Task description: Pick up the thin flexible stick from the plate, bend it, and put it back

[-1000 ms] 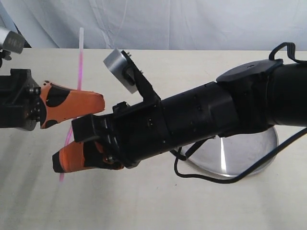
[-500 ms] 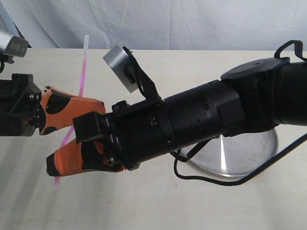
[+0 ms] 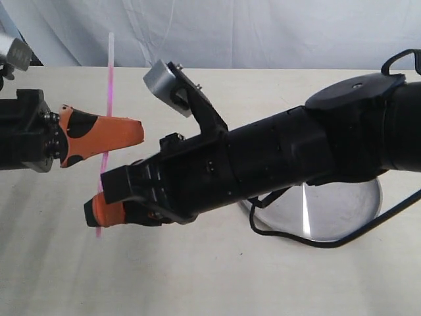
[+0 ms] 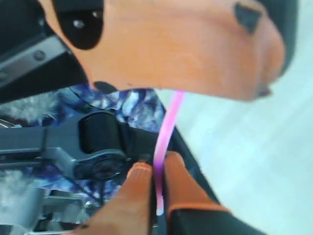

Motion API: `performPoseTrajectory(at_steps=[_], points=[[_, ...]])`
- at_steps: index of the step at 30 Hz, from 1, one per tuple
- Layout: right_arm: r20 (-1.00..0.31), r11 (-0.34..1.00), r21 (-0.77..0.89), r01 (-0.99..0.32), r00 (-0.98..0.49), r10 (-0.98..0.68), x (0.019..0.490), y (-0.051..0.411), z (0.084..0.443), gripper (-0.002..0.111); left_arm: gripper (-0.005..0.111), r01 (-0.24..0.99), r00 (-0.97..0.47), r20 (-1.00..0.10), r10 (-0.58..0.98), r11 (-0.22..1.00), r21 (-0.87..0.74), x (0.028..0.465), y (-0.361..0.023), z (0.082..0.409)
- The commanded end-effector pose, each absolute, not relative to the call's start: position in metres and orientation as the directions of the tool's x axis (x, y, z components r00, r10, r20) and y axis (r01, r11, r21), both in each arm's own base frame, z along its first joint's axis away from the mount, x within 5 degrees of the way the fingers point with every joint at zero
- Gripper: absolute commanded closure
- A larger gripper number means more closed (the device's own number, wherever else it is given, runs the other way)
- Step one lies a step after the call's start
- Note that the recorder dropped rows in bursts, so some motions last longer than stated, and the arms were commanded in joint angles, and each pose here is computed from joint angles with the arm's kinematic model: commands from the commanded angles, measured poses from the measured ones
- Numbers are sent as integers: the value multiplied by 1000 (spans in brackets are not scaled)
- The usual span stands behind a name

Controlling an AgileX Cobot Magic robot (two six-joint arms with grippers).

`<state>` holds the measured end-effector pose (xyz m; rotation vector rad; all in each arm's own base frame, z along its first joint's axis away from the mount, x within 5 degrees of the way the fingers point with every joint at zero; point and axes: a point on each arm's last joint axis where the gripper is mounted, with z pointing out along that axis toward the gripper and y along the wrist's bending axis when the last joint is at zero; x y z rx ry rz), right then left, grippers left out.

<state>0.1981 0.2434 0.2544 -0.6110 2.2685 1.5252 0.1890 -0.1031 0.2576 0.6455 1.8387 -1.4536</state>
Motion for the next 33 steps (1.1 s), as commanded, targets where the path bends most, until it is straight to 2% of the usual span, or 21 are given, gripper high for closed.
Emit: performPoseTrajectory(at_steps=[1,6,14,18,22,26,28,30,31,33], points=[[-575,412,703,-580,-804,-151,205,240,256,108,107,706,-671,-741,-41,272,-654,190,-103,254],[-592,452,670,-590,-791,-155,209,239,252,108,107,684,-693,-720,-50,270,-677,190,-103,254],[-691,499,529,-686,-690,-216,218,238,241,108,107,595,-761,-636,-130,252,-764,193,-103,258],[-709,532,482,-696,-667,-230,224,239,234,108,107,611,-740,-652,-164,240,-754,190,-102,267],[-704,619,439,-651,-678,-213,235,236,222,108,107,633,-720,-674,-166,240,-736,187,-102,271],[-661,502,542,-674,-711,-242,222,243,224,108,107,678,-680,-719,-144,250,-691,186,-102,271],[-654,458,560,-690,-708,-268,217,245,225,100,107,700,-658,-741,-135,255,-667,186,-102,271],[-659,457,541,-706,-694,-291,217,244,224,73,107,717,-639,-759,-127,259,-647,186,-102,271],[-660,462,538,-705,-693,-289,217,244,224,55,107,720,-637,-761,-121,260,-644,186,-102,270],[-661,469,536,-702,-695,-284,218,244,224,33,107,723,-637,-764,-104,262,-639,185,-102,269]])
